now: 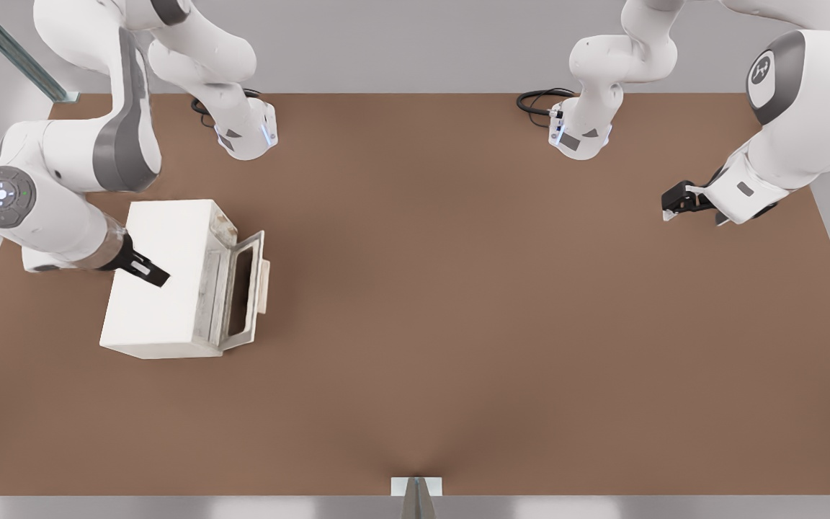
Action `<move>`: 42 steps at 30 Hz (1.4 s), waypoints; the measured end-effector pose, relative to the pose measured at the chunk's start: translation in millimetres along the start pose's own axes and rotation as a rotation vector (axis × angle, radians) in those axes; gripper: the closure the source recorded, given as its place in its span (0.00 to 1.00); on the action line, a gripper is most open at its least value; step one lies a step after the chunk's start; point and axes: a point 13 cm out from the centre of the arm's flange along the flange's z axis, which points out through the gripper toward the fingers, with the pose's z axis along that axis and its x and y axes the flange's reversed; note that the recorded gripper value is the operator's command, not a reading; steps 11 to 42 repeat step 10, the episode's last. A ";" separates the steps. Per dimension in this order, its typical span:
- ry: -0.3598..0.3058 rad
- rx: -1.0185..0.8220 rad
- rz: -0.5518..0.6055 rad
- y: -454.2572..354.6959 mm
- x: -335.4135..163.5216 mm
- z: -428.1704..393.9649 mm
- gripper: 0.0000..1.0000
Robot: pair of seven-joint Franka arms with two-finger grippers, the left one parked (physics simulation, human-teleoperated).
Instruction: Keep left arm still and open the oven door with right arm
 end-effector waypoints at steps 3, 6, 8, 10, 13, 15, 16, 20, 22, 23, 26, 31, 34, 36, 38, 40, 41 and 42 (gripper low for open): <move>-0.017 -0.038 -0.086 2.3 4.3 -8.9 0.00; -0.029 -0.055 -0.160 5.4 4.5 -10.5 0.00; -0.038 -0.061 -0.200 5.3 2.6 -11.6 0.00; -0.043 -0.064 -0.236 4.7 0.7 -11.7 0.00; -0.043 -0.064 -0.236 4.7 0.7 -11.7 0.00; -0.043 -0.064 -0.236 4.7 0.7 -11.7 0.00; -0.043 -0.064 -0.236 4.7 0.7 -11.7 0.00; -0.043 -0.064 -0.236 4.7 0.7 -11.7 0.00; -0.043 -0.064 -0.236 4.7 0.7 -11.7 0.00; -0.043 -0.064 -0.236 4.7 0.7 -11.7 0.00; -0.043 -0.064 -0.236 4.7 0.7 -11.7 0.00; -0.043 -0.064 -0.236 4.7 0.7 -11.7 0.00; -0.043 -0.064 -0.236 4.7 0.7 -11.7 0.00; -0.043 -0.064 -0.236 4.7 0.7 -11.7 0.00; -0.043 -0.064 -0.236 4.7 0.7 -11.7 0.00; -0.043 -0.064 -0.236 4.7 0.7 -11.7 0.00; -0.043 -0.064 -0.236 4.7 0.7 -11.7 0.00; -0.043 -0.064 -0.236 4.7 0.7 -11.7 0.00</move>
